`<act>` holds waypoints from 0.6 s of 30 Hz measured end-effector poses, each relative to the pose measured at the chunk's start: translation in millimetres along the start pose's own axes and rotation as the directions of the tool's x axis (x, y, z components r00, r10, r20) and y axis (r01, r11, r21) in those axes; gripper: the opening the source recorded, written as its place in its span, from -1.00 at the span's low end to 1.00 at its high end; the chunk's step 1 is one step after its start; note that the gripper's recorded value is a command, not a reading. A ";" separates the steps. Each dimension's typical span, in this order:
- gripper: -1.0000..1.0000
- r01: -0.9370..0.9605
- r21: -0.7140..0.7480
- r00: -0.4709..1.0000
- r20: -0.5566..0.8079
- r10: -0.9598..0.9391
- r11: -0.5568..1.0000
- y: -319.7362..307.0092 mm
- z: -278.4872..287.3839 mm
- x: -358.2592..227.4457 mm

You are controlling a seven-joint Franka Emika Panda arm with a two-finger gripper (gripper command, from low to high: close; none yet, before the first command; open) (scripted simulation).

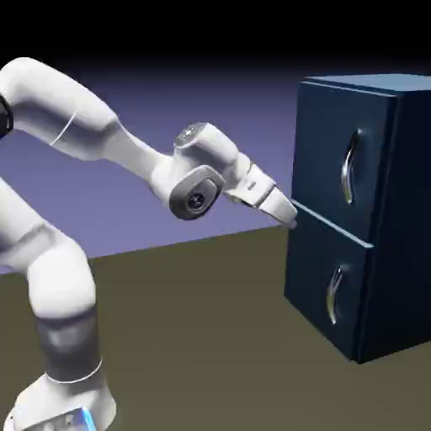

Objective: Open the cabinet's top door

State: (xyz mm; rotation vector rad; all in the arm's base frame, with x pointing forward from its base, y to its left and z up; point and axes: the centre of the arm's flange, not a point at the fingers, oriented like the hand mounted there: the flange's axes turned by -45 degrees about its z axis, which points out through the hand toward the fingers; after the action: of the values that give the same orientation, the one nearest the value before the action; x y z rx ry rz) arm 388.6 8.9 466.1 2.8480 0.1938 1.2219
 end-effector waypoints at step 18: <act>1.00 0.859 -0.167 0.467 -0.129 -0.875 0.484 -20.8 -82.6 50.6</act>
State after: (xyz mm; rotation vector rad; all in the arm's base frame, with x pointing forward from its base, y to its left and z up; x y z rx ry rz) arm 361.3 34.8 557.7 1.9480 1.3773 1.1477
